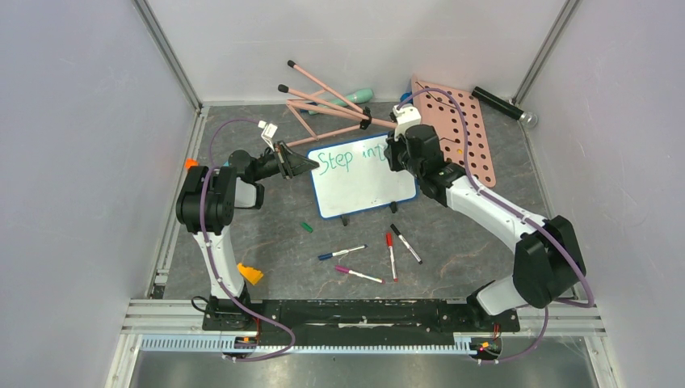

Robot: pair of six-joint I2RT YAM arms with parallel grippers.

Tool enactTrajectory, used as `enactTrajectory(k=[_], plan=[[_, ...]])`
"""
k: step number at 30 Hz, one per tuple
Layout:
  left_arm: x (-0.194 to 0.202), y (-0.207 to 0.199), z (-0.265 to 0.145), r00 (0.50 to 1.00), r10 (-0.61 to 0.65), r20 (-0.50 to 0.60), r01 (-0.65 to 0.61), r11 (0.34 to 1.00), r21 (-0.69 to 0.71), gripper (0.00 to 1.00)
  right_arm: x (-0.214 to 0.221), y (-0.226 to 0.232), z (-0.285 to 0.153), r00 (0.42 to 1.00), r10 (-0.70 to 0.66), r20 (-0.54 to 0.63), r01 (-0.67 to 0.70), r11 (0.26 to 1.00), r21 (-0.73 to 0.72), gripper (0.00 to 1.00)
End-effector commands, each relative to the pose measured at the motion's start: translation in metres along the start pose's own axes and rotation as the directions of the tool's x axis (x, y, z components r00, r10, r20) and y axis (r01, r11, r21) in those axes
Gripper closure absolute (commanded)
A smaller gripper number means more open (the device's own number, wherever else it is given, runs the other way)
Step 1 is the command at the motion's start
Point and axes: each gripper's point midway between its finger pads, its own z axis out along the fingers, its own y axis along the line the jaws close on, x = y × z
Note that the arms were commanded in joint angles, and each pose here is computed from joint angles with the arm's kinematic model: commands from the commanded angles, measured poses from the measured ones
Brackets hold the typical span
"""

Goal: Write a sentence on the whiteboard

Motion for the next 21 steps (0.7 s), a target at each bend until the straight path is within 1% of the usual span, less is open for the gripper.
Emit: enactTrajectory(k=[1,14,21], plan=[[-0.016,-0.013,0.001,0.995,0.094,0.024,-0.095,0.995,0.032,0.98,-0.030,-0.001,0.005,0.998,-0.002,0.067,0.001,1.000,0.012,1.00],[-0.016,-0.013,0.001,0.995,0.093,0.024,-0.094,0.995,0.032,0.98,-0.028,-0.001,0.003,0.998,-0.003,0.064,0.002,1.000,0.010,1.00],[-0.017,-0.014,0.001,0.995,0.096,0.023,-0.097,0.995,0.034,0.98,-0.059,0.010,-0.021,0.990,0.014,0.137,-0.005,0.998,-0.060,1.00]])
